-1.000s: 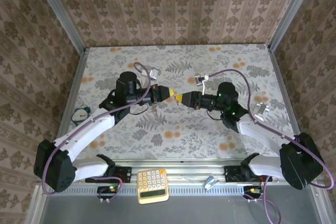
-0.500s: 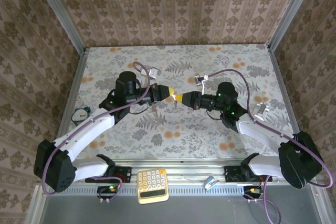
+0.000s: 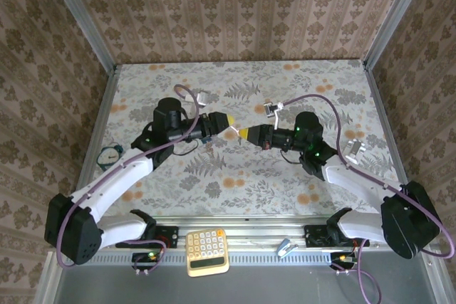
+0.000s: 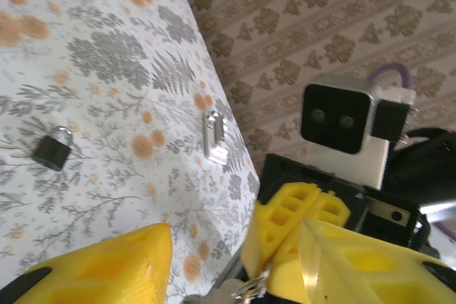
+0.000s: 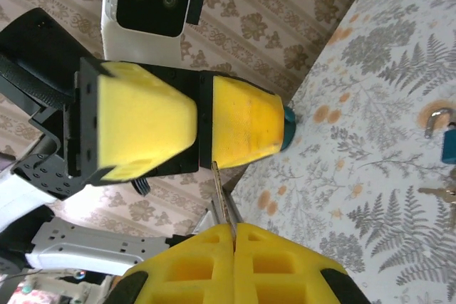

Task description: Unlock with the key

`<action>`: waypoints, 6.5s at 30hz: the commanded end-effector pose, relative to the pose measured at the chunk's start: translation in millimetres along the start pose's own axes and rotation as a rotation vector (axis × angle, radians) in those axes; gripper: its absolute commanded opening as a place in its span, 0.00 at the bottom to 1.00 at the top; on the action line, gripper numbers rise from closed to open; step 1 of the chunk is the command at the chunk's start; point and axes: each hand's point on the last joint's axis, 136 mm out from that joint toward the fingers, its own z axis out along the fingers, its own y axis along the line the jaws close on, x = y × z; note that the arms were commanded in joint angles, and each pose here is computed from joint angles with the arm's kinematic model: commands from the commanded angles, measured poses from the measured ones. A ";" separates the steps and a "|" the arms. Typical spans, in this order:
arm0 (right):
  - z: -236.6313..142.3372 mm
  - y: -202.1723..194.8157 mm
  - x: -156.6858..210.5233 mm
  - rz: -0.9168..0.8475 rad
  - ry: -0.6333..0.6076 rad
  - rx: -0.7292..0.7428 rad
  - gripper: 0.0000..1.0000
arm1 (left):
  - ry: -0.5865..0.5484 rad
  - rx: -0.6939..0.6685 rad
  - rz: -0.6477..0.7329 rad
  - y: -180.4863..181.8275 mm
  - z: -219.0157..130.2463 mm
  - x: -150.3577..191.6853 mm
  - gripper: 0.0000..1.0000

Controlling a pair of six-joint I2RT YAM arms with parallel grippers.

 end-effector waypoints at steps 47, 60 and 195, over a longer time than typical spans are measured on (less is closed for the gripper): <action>-180.3 -126.2 24.2 0.133 -0.334 0.794 0.00 | 0.663 -0.714 0.256 173.6 194.1 61.7 0.65; -180.7 -125.4 21.3 0.132 -0.335 0.793 0.00 | 0.736 -0.944 0.458 201.9 199.2 72.3 0.57; 54.2 -139.0 61.9 -0.027 -0.166 0.467 0.00 | 0.141 -0.816 -0.553 159.0 57.1 31.3 0.27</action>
